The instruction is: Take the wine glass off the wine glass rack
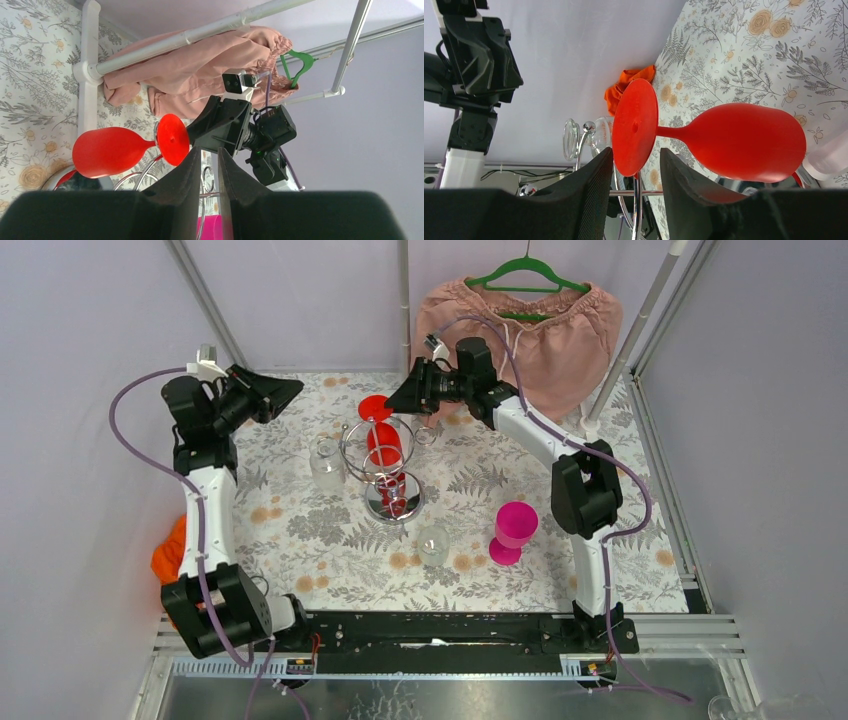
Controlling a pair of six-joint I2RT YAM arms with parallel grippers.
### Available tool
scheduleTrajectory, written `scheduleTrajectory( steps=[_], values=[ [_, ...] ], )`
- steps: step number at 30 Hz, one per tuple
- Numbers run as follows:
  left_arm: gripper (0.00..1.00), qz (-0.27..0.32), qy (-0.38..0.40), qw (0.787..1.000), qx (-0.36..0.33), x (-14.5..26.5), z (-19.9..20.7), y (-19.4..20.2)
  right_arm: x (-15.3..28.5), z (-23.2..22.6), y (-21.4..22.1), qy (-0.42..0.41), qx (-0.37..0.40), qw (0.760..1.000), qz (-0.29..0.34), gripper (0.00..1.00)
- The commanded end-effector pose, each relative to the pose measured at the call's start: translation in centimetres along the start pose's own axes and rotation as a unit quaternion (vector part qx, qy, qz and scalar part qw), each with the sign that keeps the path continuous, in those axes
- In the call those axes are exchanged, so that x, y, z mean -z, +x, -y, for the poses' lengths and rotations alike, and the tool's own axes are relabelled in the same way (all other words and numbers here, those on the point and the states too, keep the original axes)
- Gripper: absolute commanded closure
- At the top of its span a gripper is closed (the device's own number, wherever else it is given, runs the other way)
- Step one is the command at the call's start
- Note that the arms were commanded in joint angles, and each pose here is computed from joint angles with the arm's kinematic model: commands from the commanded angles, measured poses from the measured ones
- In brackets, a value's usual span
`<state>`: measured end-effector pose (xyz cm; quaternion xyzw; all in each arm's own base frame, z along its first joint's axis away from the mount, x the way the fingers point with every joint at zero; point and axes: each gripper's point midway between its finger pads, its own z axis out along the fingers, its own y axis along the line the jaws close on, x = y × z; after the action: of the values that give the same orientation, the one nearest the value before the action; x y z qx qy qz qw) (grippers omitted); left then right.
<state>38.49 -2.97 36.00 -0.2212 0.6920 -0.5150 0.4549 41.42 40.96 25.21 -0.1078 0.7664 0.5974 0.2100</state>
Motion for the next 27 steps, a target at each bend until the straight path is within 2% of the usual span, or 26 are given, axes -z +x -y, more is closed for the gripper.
scheduleTrajectory(
  steps=[1,6,13,27],
  values=[
    [0.76,-0.005,0.001,0.999,-0.036,1.6,0.1,1.0,-0.1,-2.5,-0.8,-0.036,0.023,0.999,0.004,0.55],
    [0.77,-0.015,0.003,1.0,-0.021,2.6,-1.4,2.4,-0.3,-2.5,-0.9,-0.038,0.02,0.999,0.002,0.62],
    [0.77,-0.024,0.0,1.0,-0.007,3.4,-3.3,3.7,-0.5,-2.2,-0.8,-0.045,0.008,0.999,0.0,0.63],
    [0.79,-0.023,-0.001,1.0,-0.007,4.6,-3.9,4.5,-0.8,-2.2,-0.8,-0.051,-0.008,0.999,0.0,0.75]
  ],
)
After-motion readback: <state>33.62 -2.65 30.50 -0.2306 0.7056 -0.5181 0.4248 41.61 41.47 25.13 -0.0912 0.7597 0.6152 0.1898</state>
